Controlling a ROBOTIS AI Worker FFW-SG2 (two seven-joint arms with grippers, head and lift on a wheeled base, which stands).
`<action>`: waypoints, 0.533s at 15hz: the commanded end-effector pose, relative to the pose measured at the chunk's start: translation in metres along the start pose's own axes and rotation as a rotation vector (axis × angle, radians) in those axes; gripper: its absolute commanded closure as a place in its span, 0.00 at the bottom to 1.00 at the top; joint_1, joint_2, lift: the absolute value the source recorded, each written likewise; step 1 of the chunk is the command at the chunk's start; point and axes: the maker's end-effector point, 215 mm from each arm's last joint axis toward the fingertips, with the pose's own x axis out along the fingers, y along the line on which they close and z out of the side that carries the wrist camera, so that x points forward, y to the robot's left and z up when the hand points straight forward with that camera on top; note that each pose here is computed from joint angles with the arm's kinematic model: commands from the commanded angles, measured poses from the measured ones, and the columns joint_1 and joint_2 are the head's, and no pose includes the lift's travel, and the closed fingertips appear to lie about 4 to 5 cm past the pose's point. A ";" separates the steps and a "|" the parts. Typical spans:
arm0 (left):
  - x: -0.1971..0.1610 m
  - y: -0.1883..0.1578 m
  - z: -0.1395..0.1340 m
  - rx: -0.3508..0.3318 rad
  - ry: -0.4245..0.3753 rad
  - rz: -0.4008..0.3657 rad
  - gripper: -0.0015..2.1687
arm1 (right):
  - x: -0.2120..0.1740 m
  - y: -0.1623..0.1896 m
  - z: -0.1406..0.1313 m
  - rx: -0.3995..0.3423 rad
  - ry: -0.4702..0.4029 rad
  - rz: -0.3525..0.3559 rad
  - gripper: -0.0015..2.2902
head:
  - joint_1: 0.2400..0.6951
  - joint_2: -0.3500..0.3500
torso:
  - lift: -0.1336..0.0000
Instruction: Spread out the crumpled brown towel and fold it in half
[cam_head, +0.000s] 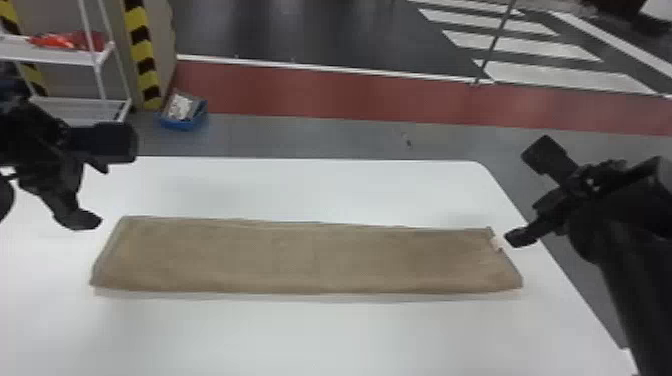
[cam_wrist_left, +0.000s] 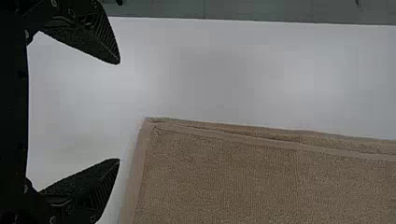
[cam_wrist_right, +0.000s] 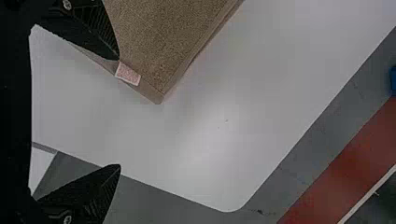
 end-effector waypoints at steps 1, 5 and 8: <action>-0.009 -0.003 -0.008 -0.086 -0.030 0.014 0.06 | -0.003 0.004 -0.001 0.031 -0.005 0.003 0.03 | 1.00 0.20 | 0.07; -0.016 -0.012 -0.025 -0.211 -0.069 0.003 0.05 | -0.009 0.006 -0.012 0.110 -0.013 0.007 0.04 | 1.00 0.22 | 0.07; -0.020 -0.016 -0.023 -0.291 -0.135 0.001 0.05 | -0.016 0.006 -0.027 0.299 -0.032 0.034 0.05 | 1.00 0.22 | 0.07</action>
